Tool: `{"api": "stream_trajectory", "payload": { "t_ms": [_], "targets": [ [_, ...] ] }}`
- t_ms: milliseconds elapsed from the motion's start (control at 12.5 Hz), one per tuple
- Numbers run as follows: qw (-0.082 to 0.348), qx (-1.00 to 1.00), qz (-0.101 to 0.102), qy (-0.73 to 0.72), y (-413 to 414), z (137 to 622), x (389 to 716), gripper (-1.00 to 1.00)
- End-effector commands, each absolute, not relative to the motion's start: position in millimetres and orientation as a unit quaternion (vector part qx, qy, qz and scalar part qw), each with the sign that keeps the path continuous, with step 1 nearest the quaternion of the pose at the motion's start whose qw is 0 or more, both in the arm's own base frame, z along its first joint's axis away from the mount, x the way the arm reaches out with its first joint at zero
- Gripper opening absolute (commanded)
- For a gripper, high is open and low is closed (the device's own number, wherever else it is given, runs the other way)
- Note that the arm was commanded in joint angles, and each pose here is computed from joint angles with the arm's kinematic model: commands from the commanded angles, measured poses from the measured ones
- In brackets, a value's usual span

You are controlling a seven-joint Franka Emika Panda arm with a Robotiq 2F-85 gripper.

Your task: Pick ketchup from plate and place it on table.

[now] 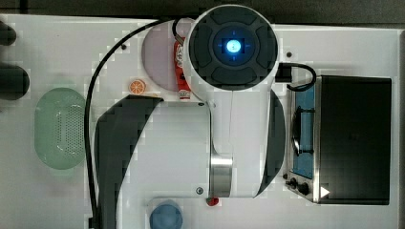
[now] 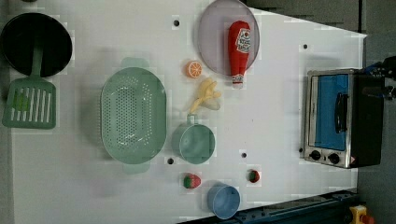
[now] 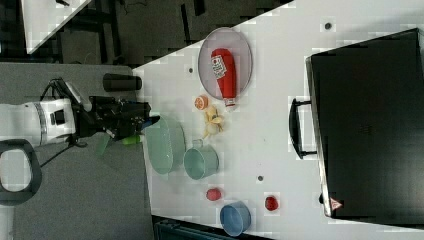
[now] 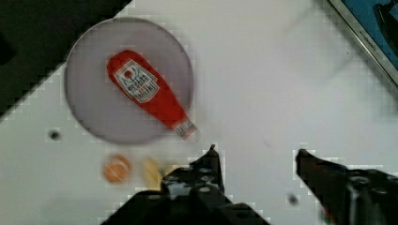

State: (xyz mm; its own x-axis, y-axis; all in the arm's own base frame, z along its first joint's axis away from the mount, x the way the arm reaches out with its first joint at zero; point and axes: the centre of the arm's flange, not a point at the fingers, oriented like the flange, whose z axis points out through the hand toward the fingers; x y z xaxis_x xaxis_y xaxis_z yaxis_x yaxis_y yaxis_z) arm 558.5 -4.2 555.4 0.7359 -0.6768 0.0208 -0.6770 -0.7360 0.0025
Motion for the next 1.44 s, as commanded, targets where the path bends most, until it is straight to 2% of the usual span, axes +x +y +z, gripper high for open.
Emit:
{"api": "stream_trajectory", "payload": {
  "t_ms": [80,240,480,800,1040,1280,1440],
  "targets": [
    [0.007,0.910,-0.017,-0.414,-26,617,485,0.60],
    [0.010,0.912,-0.022,-0.410,-22,610,488,1.00],
    [0.016,0.919,-0.036,-0.393,-7,587,502,1.00],
    [0.023,0.938,-0.068,-0.340,19,530,535,1.00],
    [0.012,0.957,-0.067,-0.281,30,478,567,1.00],
    [0.001,0.978,-0.082,-0.192,41,417,591,1.00],
    [-0.008,0.988,-0.078,-0.133,47,378,606,1.00]
  ]
}}
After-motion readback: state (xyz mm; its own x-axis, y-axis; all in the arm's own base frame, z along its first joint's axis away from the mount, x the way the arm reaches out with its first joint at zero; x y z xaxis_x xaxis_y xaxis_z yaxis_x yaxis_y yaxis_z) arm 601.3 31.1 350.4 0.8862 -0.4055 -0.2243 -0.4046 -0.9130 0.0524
